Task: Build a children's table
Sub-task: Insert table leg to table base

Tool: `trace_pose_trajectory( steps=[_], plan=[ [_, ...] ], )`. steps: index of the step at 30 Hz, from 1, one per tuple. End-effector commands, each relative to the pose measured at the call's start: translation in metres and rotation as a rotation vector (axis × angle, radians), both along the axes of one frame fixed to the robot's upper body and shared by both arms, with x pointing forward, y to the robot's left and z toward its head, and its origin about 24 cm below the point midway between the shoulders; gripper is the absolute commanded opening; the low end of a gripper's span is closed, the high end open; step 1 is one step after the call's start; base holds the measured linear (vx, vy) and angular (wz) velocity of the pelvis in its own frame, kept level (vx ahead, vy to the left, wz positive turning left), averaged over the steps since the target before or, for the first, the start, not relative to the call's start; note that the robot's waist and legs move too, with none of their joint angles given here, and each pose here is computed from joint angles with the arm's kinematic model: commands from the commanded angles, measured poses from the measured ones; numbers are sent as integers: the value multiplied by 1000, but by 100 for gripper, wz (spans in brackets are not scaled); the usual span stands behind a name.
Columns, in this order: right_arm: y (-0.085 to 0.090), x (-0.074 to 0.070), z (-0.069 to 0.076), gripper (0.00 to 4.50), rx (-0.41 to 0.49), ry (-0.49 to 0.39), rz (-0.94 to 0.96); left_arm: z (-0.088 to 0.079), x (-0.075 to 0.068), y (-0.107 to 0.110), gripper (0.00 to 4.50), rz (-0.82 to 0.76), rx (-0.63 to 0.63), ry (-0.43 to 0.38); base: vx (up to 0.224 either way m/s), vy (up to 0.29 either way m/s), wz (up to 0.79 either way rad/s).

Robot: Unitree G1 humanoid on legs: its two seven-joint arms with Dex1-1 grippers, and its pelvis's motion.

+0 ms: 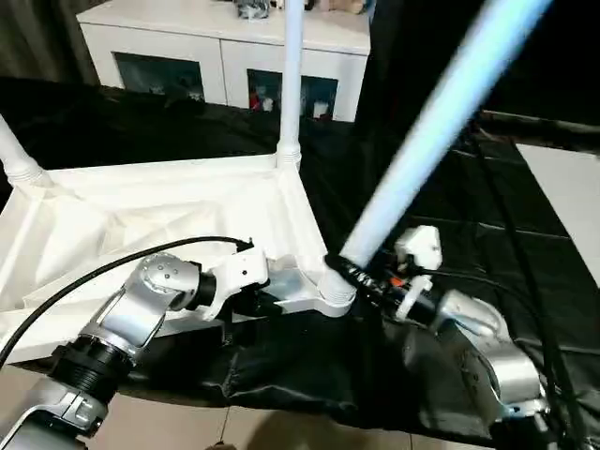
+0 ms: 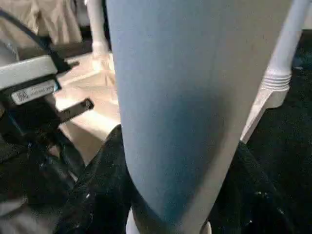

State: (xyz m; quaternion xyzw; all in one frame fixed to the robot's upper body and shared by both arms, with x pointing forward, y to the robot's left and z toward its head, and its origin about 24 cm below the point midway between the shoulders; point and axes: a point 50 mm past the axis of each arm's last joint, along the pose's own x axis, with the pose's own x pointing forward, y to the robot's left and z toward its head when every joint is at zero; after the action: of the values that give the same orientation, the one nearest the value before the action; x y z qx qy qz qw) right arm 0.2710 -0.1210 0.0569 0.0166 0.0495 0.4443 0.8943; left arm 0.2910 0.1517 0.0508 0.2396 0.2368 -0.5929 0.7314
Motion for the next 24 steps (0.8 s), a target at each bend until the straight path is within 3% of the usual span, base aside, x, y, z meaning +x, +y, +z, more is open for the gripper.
trace_pose_trajectory(
  steps=[1,10,17,24],
  plan=[
    [3,-19,-50,182,-177,259,75,12,8,-4,0,-10,-2,-75,0,0,0],
    [5,-20,-58,182,-251,418,196,12,9,-4,0,-7,-1,-80,0,0,0],
    [0,-10,-58,182,-215,385,78,12,11,-2,0,26,0,-90,0,0,0],
    [-3,-12,-61,182,-224,400,62,10,14,4,0,61,11,-95,0,0,0]
  ],
)
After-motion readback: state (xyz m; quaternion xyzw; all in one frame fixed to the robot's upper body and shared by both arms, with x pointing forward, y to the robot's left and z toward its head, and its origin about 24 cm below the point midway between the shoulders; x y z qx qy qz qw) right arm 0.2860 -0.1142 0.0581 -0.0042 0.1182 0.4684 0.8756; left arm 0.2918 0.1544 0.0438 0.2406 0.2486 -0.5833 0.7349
